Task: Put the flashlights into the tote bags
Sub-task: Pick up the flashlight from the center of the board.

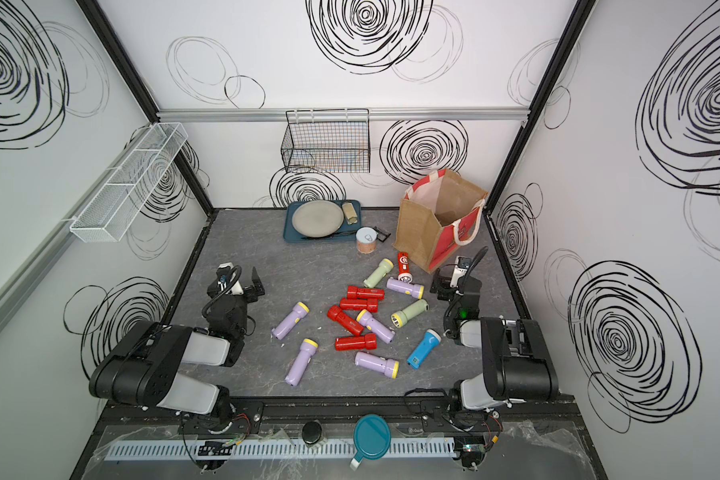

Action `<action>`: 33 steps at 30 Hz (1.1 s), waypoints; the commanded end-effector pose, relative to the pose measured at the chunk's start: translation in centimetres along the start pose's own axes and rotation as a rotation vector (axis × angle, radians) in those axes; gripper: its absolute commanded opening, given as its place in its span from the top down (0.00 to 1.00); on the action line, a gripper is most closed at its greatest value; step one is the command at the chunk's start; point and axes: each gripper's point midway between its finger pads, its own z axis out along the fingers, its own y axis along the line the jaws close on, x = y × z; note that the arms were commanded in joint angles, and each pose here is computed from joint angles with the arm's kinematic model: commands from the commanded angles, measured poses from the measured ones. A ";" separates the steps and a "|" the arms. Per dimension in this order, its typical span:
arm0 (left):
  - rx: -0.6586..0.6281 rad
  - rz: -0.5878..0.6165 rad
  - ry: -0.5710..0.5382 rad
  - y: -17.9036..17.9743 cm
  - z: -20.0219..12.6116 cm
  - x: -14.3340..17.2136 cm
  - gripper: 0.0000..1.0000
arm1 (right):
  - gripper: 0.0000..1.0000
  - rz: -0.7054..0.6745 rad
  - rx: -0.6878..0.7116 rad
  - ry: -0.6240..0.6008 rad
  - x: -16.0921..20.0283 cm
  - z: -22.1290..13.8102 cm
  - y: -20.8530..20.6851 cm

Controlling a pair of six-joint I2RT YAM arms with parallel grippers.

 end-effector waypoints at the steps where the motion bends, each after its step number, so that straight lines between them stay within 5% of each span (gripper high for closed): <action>1: -0.018 0.002 -0.031 0.3 0.3 -0.9 0.01 | 0.00 0.005 0.001 -0.046 -1.1 -0.1 0.1; 33: -0.012 -0.014 -0.058 0.5 -0.3 -1.6 0.01 | 0.00 -0.001 -0.007 -0.027 -2.3 -0.5 0.4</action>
